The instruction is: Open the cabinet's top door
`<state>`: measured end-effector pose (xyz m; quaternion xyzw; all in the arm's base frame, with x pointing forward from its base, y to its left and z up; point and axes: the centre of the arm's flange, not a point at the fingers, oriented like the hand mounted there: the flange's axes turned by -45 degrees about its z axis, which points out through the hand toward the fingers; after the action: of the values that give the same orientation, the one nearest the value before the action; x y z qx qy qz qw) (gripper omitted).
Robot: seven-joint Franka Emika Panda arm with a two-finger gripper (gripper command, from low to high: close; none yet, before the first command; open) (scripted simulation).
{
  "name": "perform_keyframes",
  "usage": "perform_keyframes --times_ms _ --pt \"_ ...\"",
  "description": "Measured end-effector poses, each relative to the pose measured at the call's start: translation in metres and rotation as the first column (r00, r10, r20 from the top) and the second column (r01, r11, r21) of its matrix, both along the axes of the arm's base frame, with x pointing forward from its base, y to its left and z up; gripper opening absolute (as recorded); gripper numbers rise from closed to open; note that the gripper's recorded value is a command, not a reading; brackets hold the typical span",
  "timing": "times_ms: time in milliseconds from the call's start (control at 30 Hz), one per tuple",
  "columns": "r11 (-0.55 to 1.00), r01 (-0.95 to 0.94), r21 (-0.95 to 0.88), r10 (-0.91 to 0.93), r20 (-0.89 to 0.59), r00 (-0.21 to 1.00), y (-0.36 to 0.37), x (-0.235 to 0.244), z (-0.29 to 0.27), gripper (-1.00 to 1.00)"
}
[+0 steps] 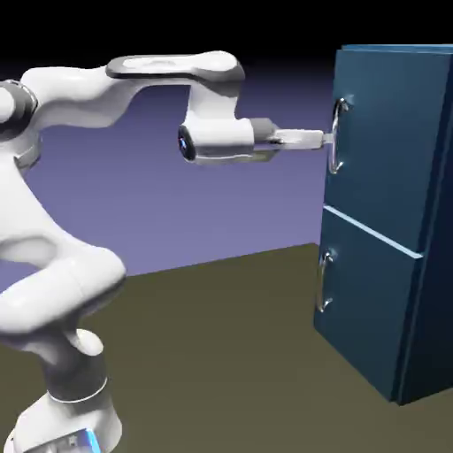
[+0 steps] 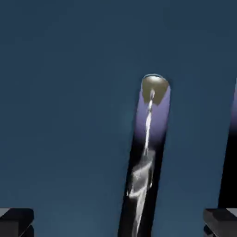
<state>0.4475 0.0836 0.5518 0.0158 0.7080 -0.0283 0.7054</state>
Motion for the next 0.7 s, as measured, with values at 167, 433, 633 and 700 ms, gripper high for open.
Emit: perform_keyframes --times_ms 167,433,633,700 --pt "1.000 0.002 0.014 -0.002 0.003 1.000 0.001 0.028 -0.001 0.00" --pt "0.999 -0.043 0.015 0.043 0.004 0.999 -0.008 0.040 -0.001 -1.00" --pt "0.995 -0.099 0.016 0.099 0.004 0.995 -0.016 0.026 -0.001 -1.00" --pt "0.993 -0.115 0.016 0.115 0.004 0.993 -0.019 0.022 -0.001 -1.00"
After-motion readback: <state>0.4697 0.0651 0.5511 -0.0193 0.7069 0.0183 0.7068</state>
